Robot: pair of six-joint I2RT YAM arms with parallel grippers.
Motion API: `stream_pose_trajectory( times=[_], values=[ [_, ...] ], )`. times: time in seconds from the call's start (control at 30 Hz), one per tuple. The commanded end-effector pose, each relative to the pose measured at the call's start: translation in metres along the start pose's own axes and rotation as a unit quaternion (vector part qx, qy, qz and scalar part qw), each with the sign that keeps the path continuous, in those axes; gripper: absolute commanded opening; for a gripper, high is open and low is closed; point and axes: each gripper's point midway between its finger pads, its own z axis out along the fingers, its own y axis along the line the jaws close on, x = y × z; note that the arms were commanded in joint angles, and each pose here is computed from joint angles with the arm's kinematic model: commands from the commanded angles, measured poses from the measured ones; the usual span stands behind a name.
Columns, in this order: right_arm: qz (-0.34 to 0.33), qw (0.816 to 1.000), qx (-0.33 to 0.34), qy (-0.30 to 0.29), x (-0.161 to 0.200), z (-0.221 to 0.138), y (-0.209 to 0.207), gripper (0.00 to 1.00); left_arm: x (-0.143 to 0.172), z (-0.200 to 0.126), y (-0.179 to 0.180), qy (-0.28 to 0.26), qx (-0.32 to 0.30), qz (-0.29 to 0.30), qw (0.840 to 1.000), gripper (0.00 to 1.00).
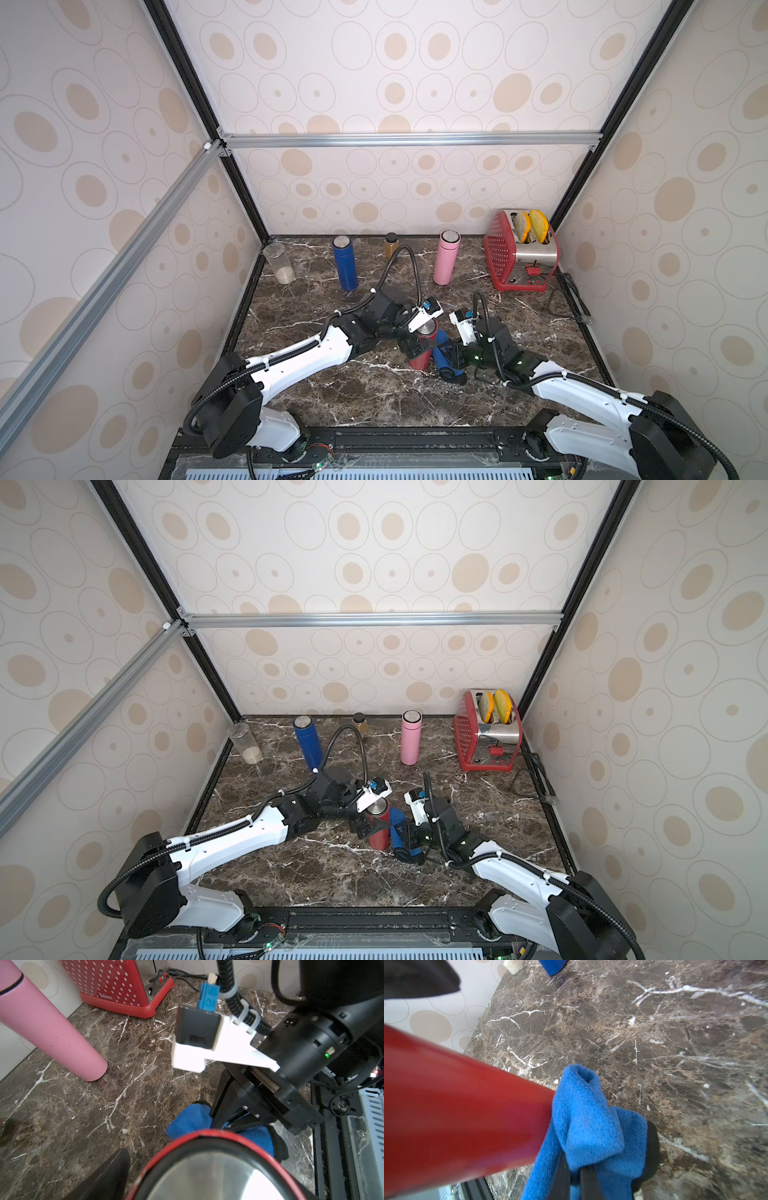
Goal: Wipe the surface of the thermos
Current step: Wipe the dirt from the surface of the thermos.
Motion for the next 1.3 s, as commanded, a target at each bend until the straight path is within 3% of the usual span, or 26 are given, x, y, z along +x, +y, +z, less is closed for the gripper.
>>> stream_pose_trajectory(
  times=[0.0, 0.2, 0.43, 0.7, 0.8, 0.83, 0.9, 1.03, 1.07, 1.27],
  values=[
    [-0.005, 1.000, -0.004, 0.006, 0.001, 0.000, 0.004, 0.00, -0.026, -0.012, 0.002, -0.069, -0.021, 0.007, 0.997, 0.94],
    [-0.001, 1.000, -0.003, 0.011, 0.002, 0.002, 0.003, 0.00, -0.027, -0.020, 0.005, -0.116, -0.044, 0.009, 0.992, 0.94],
    [0.001, 1.000, 0.003, 0.017, 0.004, 0.000, 0.002, 0.00, -0.032, -0.018, 0.007, -0.177, -0.055, -0.004, 0.983, 0.84],
    [0.001, 1.000, 0.014, 0.022, 0.006, -0.006, 0.000, 0.00, -0.043, -0.012, 0.005, -0.241, -0.039, -0.019, 0.970, 0.83],
    [-0.001, 1.000, 0.018, 0.021, 0.006, -0.009, -0.001, 0.00, -0.043, -0.009, 0.003, -0.251, -0.029, -0.024, 0.967, 0.69],
    [-0.001, 1.000, 0.019, 0.021, 0.006, -0.010, -0.001, 0.00, -0.043, -0.008, 0.002, -0.254, -0.026, -0.026, 0.966, 0.61],
    [-0.001, 1.000, 0.020, 0.019, 0.006, -0.012, -0.001, 0.00, -0.042, -0.007, 0.001, -0.258, -0.020, -0.032, 0.965, 0.35],
    [-0.005, 1.000, 0.013, 0.008, 0.000, -0.019, 0.005, 0.00, -0.040, -0.004, -0.001, -0.254, -0.012, -0.040, 0.966, 0.04],
    [-0.008, 1.000, 0.008, 0.003, -0.003, -0.022, 0.008, 0.00, -0.040, -0.003, 0.000, -0.251, -0.013, -0.043, 0.967, 0.00],
    [-0.039, 0.997, -0.020, -0.056, -0.037, -0.064, 0.039, 0.00, -0.030, 0.001, -0.002, -0.225, -0.012, -0.032, 0.974, 0.00]
  ],
)
